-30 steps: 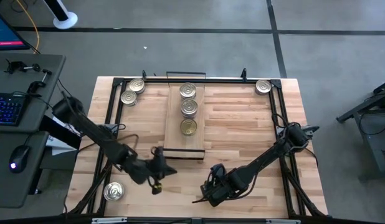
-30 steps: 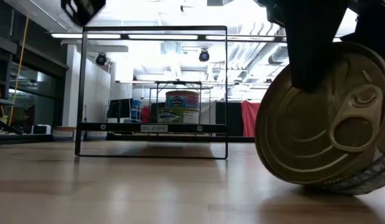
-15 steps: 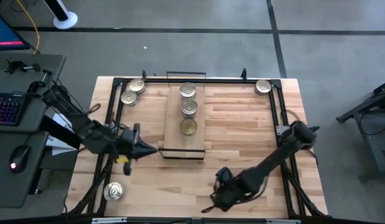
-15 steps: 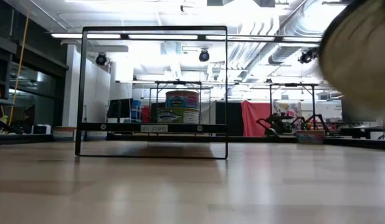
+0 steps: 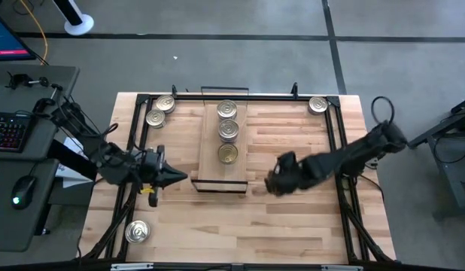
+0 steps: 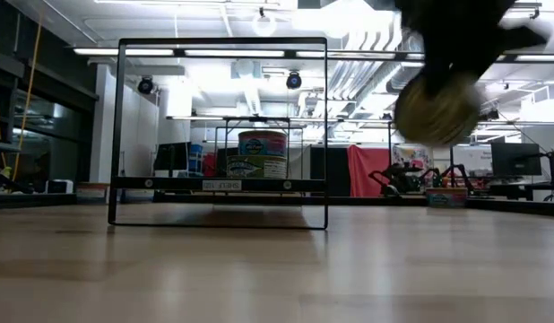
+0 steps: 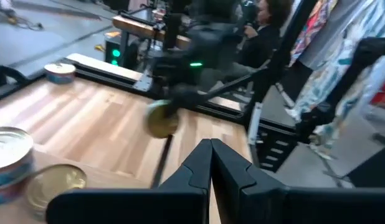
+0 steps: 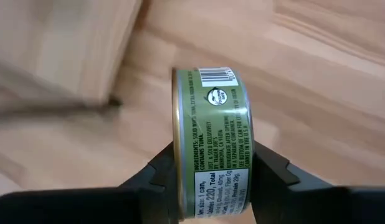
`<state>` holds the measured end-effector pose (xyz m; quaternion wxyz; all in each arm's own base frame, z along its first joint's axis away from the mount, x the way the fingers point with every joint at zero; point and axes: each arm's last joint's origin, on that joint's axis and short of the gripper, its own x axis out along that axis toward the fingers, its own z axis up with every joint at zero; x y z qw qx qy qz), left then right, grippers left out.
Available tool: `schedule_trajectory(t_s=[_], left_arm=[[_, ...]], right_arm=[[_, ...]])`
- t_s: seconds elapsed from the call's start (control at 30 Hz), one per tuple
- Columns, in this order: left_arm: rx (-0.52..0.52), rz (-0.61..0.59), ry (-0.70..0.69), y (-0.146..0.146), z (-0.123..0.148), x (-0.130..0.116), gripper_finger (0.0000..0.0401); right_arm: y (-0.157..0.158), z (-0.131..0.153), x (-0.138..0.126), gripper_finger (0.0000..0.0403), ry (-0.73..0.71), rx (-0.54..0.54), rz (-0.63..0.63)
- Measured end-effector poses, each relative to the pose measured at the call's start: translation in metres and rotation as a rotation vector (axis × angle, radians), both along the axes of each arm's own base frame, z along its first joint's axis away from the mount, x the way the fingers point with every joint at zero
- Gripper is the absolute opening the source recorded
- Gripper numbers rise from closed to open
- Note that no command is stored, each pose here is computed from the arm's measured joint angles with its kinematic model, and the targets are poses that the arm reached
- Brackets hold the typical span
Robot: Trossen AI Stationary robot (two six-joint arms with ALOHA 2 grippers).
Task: Stack canned seafood by type on shelf
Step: Stack the green tuna can on top of the other green tuna can on the shelf
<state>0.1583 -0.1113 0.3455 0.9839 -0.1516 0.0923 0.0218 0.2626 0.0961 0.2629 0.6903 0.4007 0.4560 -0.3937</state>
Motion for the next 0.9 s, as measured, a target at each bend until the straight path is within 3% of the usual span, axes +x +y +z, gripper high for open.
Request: schedule_trajectory(t_s=[0.1, 0.23, 0.4, 0.67, 0.9], left_arm=[[-0.022, -0.036, 0.002, -0.004, 0.0, -0.003, 0.0], [-0.021, -0.069, 0.007, -0.01, -0.001, -0.007, 0.0], [-0.004, 0.001, -0.002, -0.008, -0.001, -0.007, 0.0], [0.022, 0.246, -0.041, 0.008, 0.001, 0.0, 0.0], [-0.06, 0.386, -0.073, 0.021, 0.002, 0.007, 0.0]], right_arm=[[-0.033, -0.022, -0.003, 0.0114, -0.164, 0.035, -0.096], [-0.063, -0.029, 0.003, 0.0114, -0.553, 0.028, -0.178], [-0.089, -0.038, 0.016, 0.0114, -0.892, 0.048, -0.224], [-0.105, -0.065, 0.048, 0.0114, -0.948, 0.157, -0.167], [-0.111, -0.085, 0.069, 0.0114, -0.907, 0.166, -0.21]])
